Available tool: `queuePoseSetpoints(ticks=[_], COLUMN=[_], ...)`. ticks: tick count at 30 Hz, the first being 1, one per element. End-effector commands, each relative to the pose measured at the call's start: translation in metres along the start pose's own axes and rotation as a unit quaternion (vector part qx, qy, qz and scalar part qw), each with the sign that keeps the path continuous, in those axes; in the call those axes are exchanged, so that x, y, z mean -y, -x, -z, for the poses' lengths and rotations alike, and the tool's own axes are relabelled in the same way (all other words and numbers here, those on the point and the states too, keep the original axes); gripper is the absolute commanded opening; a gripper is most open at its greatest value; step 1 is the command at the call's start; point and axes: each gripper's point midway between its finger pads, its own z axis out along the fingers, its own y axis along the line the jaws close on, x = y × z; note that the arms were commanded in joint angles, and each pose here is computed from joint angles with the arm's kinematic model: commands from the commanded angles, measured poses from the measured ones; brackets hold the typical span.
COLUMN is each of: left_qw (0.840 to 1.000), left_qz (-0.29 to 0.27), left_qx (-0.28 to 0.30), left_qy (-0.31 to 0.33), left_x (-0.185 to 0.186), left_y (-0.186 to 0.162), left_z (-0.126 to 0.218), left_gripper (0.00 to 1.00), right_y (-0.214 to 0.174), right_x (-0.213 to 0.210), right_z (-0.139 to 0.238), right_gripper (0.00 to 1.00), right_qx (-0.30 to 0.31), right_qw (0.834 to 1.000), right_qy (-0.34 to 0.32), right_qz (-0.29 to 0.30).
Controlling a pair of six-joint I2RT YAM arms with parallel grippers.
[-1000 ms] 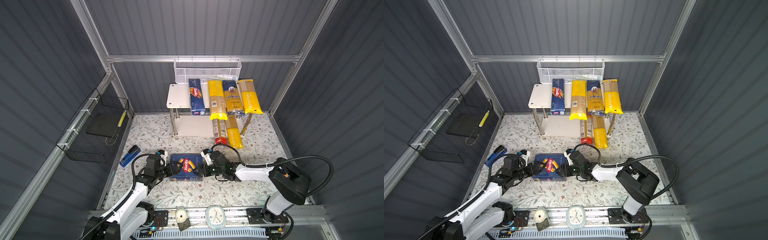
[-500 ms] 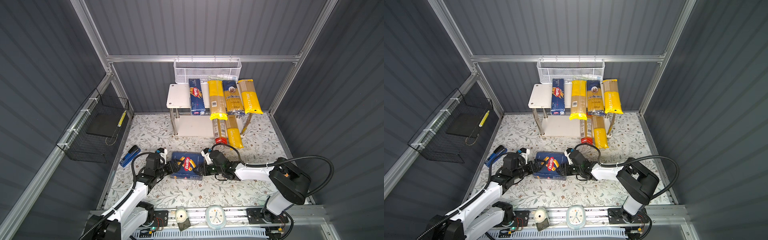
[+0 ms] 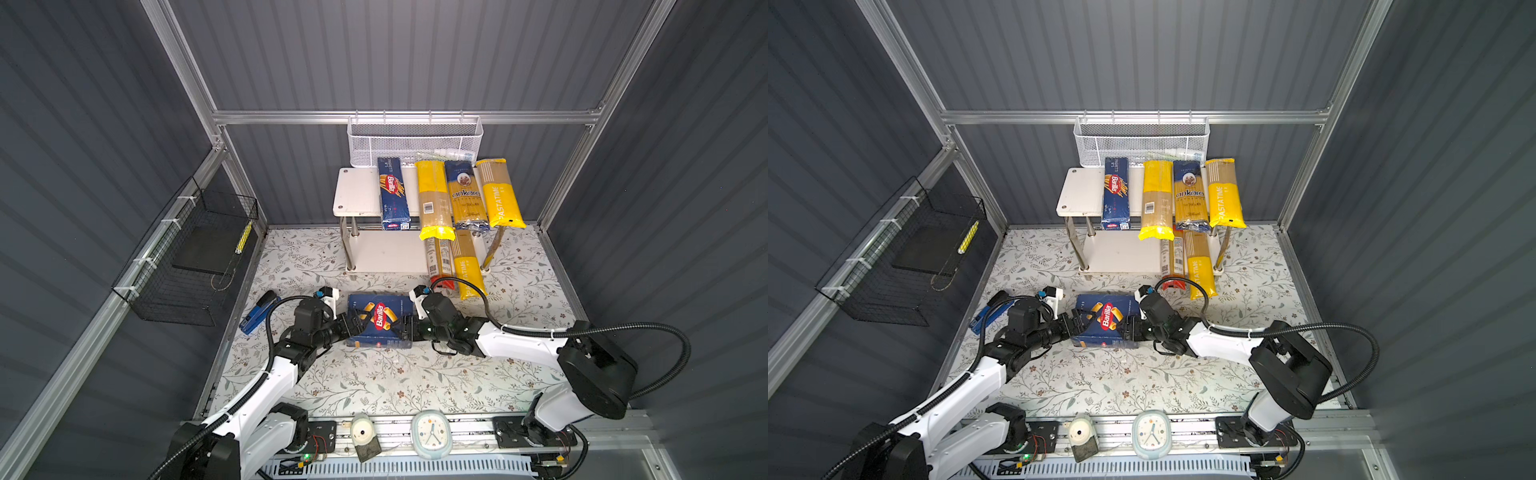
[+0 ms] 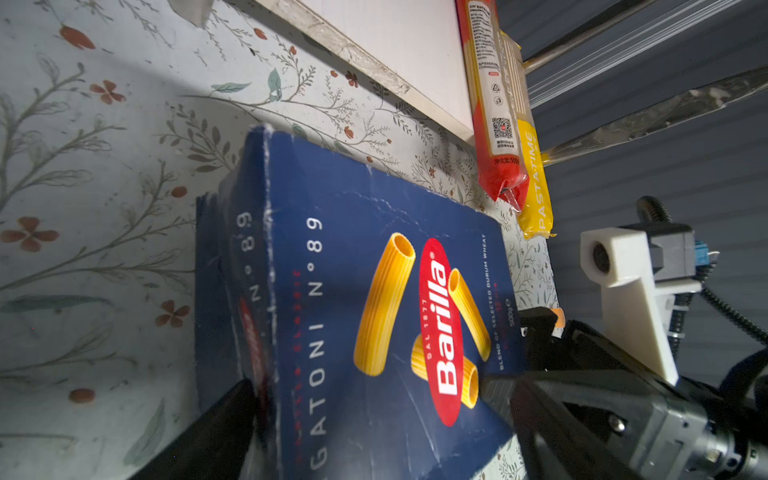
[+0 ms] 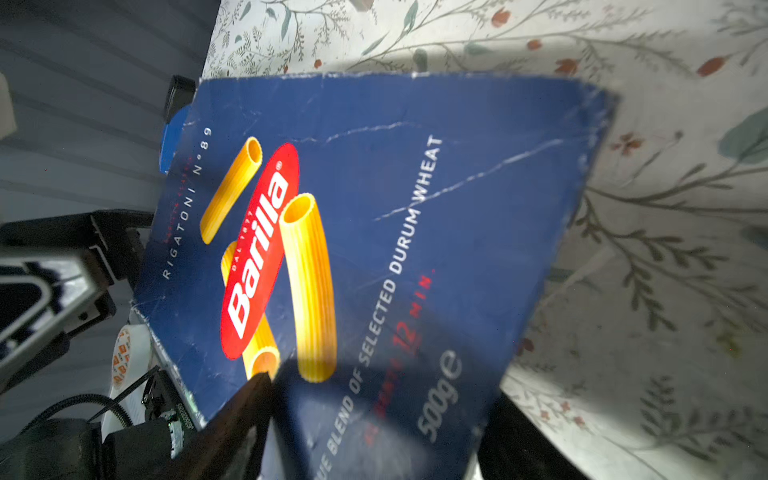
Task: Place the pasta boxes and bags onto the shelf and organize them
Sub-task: 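Lift the blue rigatoni box with both grippers and carry it toward the shelf, then push the blue rigatoni box onto the lower shelf tier with both grippers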
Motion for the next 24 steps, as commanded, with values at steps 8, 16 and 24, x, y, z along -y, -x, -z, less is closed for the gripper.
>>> queuePoseSetpoints(ticks=[8, 16, 24], left_qw=[0.983, 0.978, 0.973], left_qz=[-0.076, -0.095, -0.128], left_qx=[-0.005, 0.006, 0.03], left_qy=[-0.17, -0.184, -0.187], left_x=[0.105, 0.122, 0.135], left_y=[0.03, 0.05, 0.073], left_z=[-0.006, -0.022, -0.03], left_gripper=[0.96, 0.96, 0.97], right_y=[0.083, 0.105, 0.123], right_x=[-0.087, -0.088, -0.085], right_z=[0.039, 0.043, 0.043], right_gripper=[0.76, 0.76, 0.76], right_qx=[0.126, 0.148, 0.177], right_qw=[0.981, 0.978, 0.973], right_qy=[0.146, 0.147, 0.144], right_qz=[0.026, 0.031, 0.045])
